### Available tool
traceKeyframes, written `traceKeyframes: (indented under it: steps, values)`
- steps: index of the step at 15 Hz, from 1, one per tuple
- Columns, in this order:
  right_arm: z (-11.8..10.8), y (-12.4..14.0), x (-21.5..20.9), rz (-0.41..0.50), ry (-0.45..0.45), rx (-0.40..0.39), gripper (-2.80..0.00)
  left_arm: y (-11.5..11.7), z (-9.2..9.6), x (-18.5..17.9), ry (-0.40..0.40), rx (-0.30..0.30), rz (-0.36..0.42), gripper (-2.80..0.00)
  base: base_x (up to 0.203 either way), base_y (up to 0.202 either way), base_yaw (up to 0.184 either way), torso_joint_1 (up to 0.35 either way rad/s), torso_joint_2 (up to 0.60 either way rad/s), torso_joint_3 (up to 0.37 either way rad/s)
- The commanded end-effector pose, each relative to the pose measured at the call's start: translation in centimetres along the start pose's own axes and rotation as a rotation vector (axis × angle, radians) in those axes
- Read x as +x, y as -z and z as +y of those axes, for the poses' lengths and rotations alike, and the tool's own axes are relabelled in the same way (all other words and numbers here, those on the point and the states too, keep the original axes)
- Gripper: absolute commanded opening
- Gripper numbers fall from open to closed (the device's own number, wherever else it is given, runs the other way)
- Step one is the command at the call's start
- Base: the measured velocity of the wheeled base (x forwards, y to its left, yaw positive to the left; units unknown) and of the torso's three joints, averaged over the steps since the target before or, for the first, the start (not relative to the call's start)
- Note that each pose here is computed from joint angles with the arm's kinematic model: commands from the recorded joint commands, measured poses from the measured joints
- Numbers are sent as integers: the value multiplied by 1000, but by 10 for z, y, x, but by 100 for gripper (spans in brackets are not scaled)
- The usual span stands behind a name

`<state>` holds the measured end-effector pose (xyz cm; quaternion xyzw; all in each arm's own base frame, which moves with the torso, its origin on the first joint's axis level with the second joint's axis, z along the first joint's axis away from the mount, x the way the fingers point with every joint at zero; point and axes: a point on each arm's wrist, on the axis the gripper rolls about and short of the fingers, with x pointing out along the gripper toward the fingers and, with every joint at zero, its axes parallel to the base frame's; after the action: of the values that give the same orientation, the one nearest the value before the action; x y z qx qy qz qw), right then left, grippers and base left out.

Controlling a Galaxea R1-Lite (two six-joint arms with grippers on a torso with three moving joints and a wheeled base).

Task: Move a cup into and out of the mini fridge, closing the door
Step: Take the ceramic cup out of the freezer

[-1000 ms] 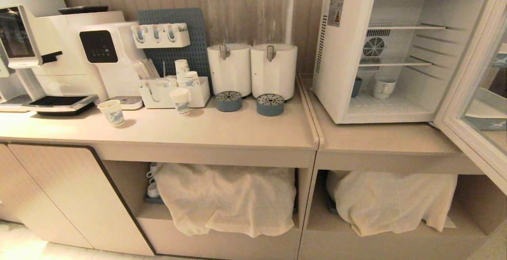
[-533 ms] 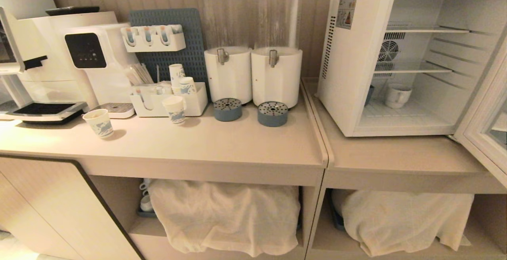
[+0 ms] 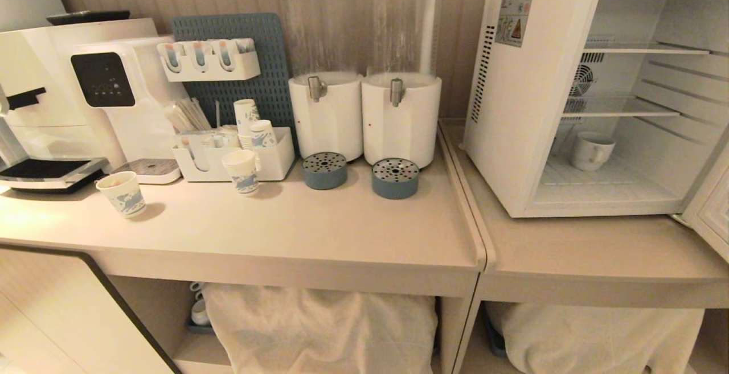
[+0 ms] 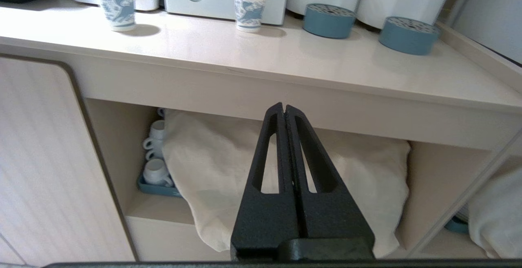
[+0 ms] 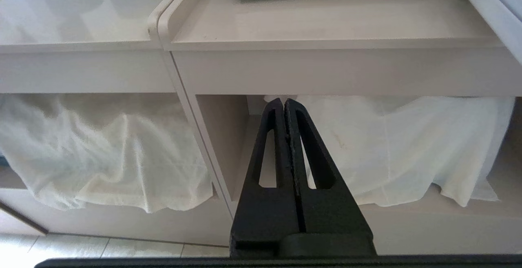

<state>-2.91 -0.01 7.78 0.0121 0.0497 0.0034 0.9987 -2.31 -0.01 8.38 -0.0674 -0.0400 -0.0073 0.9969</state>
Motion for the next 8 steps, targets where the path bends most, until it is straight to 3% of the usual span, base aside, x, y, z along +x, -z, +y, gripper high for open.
traceKeyframes:
  steps: [1, 8]
  values:
    - [0, 0, 0, 2, -1, 0, -280, 11, 2, 2, -5, -1, 35, -280, 0, 0, 0, 0, 0, 0]
    - [0, 0, 0, 4, -1, 2, -280, 11, 2, 2, -4, -3, 33, -280, 0, 0, 0, 0, 0, 0]
